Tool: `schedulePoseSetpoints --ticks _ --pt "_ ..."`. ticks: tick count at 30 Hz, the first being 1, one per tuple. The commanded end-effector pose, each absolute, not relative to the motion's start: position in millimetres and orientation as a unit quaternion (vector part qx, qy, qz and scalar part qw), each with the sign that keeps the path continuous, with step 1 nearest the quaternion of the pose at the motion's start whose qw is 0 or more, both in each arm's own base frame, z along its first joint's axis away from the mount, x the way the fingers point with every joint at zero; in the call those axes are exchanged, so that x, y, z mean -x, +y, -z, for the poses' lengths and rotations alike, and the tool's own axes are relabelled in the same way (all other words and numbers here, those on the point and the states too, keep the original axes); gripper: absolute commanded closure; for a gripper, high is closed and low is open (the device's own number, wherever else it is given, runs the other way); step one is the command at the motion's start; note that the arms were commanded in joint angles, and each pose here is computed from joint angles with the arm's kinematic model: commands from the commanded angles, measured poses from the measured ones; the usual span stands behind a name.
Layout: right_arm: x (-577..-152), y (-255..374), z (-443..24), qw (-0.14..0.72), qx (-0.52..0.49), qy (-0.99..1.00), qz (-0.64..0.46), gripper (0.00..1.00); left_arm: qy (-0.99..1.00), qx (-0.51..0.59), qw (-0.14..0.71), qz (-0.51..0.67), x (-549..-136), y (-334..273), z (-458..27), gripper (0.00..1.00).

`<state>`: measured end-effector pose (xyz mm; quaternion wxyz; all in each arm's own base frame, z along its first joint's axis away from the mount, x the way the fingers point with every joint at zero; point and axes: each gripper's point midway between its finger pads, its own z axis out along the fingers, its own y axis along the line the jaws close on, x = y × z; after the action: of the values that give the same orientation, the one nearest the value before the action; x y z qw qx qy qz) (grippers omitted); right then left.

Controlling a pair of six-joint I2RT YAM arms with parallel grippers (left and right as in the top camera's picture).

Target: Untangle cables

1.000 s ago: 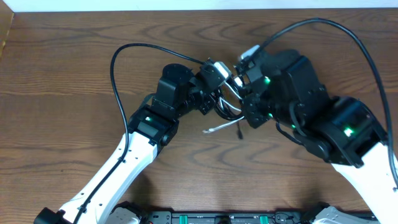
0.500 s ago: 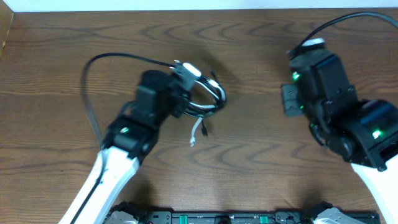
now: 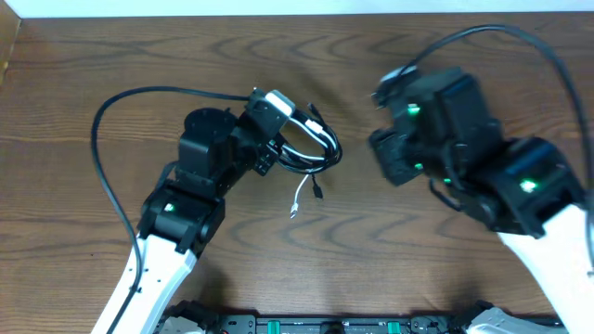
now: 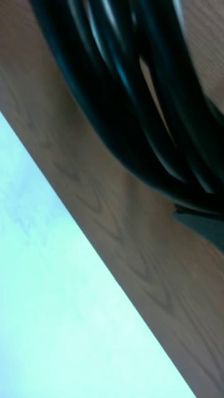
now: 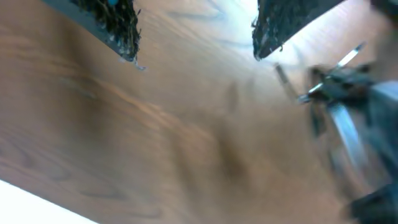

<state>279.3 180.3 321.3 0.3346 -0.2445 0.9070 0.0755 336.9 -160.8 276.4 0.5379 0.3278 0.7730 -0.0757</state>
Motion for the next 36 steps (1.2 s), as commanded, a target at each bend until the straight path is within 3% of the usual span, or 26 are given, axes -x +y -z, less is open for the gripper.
schedulePoseSetpoints --ticks 1,11,20,36 --pt "-274 210 -308 0.309 0.32 0.892 -0.085 0.43 0.774 -0.328 0.534 0.091 -341 -168 -272 0.93" --pt "-285 241 -291 0.298 0.341 0.886 -0.099 0.55 0.779 -0.32 0.529 0.101 -342 -169 -270 0.93" --pt "-272 261 -318 0.342 0.36 0.858 -0.134 0.5 0.791 -0.324 0.51 0.1 -341 -169 -257 0.93" --pt "-253 248 -317 0.319 0.36 0.867 -0.131 0.5 0.794 -0.325 0.504 0.099 -343 -169 -253 0.93"
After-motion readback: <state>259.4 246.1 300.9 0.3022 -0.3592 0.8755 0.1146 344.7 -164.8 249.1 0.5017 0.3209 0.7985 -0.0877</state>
